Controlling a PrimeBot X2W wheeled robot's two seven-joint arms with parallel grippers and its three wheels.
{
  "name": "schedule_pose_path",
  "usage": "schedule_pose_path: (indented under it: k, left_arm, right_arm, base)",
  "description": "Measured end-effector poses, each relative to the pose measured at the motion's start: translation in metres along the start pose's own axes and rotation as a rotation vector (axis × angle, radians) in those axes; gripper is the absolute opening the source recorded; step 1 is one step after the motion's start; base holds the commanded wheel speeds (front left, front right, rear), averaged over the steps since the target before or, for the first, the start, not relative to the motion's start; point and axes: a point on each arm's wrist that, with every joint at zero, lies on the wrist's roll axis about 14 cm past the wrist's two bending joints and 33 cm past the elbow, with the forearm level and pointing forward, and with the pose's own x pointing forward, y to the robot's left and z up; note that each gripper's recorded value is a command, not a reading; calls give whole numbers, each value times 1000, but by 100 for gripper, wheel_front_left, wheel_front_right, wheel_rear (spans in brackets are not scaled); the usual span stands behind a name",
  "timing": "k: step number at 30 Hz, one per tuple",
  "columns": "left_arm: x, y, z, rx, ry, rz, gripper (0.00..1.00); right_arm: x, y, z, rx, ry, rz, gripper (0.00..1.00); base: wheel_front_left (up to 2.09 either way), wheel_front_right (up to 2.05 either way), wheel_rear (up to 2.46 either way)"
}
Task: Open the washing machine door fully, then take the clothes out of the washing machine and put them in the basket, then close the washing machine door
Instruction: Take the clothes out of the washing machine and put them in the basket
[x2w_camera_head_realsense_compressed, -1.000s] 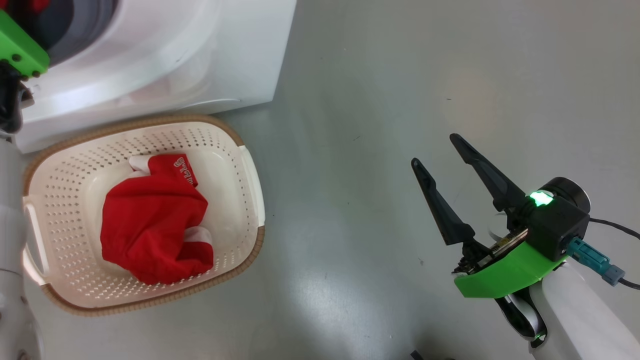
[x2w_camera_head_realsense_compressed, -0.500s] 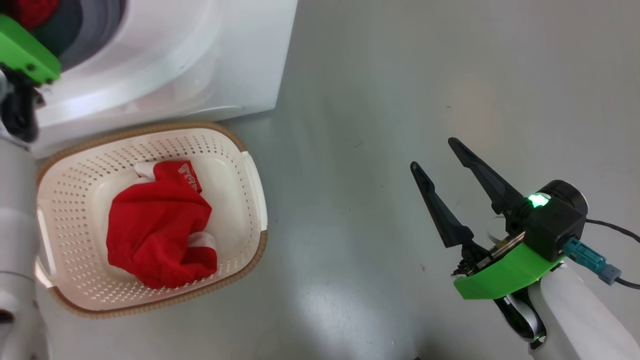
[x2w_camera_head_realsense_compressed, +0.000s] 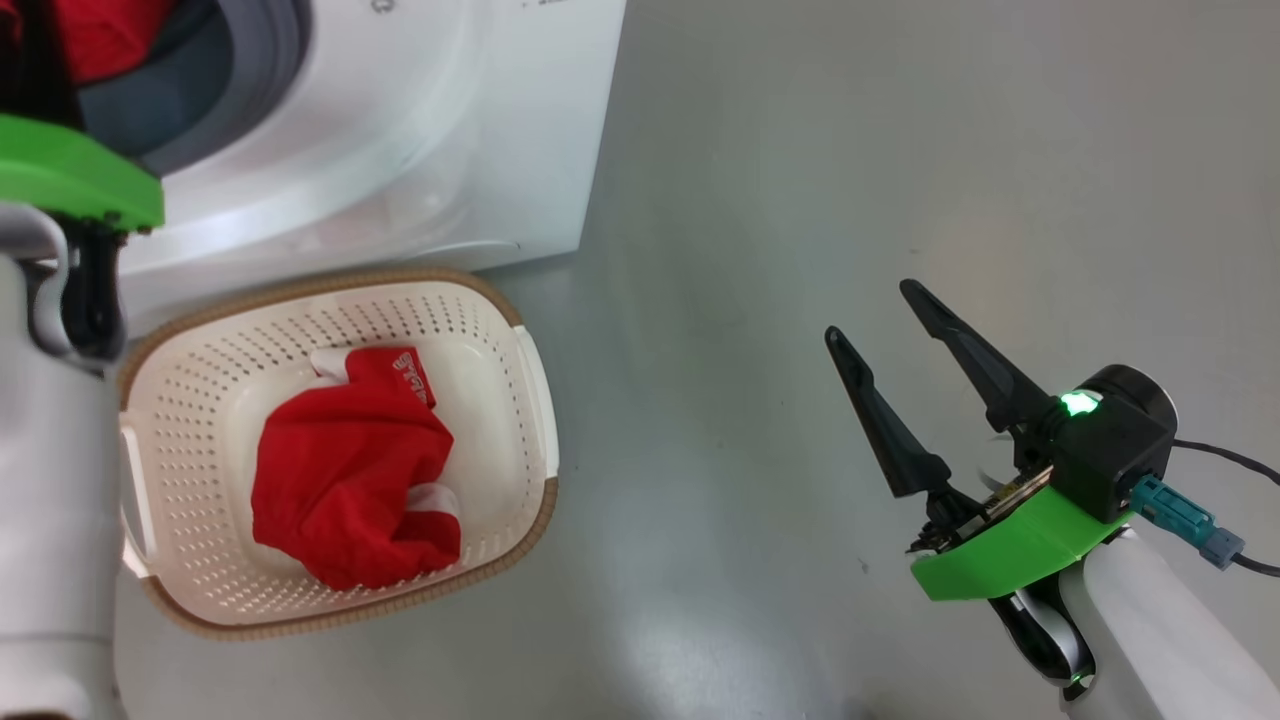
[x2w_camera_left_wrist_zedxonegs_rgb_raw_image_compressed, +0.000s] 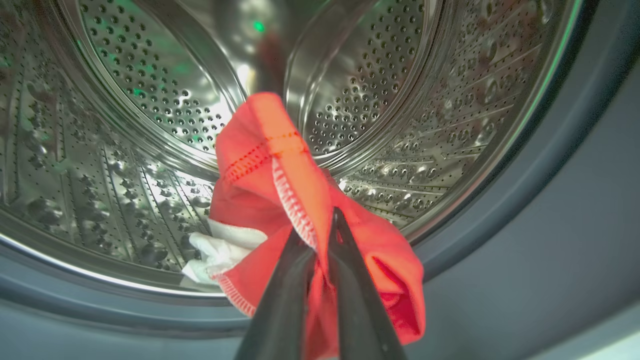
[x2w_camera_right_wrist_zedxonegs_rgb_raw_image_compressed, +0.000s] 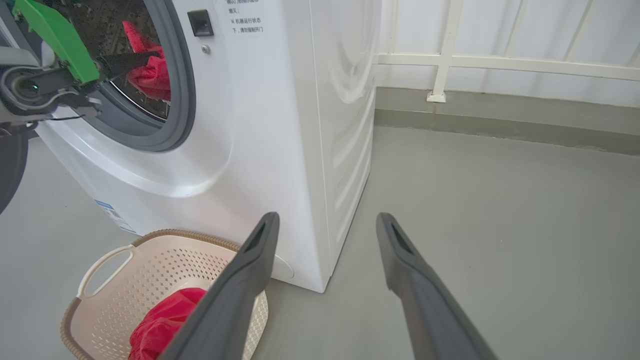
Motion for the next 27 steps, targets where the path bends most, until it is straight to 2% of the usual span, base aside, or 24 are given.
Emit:
schedule_pose_path:
  k: [9, 27]
  left_arm:
    - [-40, 8, 42, 53, -152, 10, 0]
    - [-112, -26, 118, 139, -384, -60, 0]
  right_arm:
    - [-14, 2, 13, 3, -25, -9, 100]
    - [-29, 17, 37, -2, -85, 16, 100]
  base:
    - [0, 0, 0]
    - [0, 0, 0]
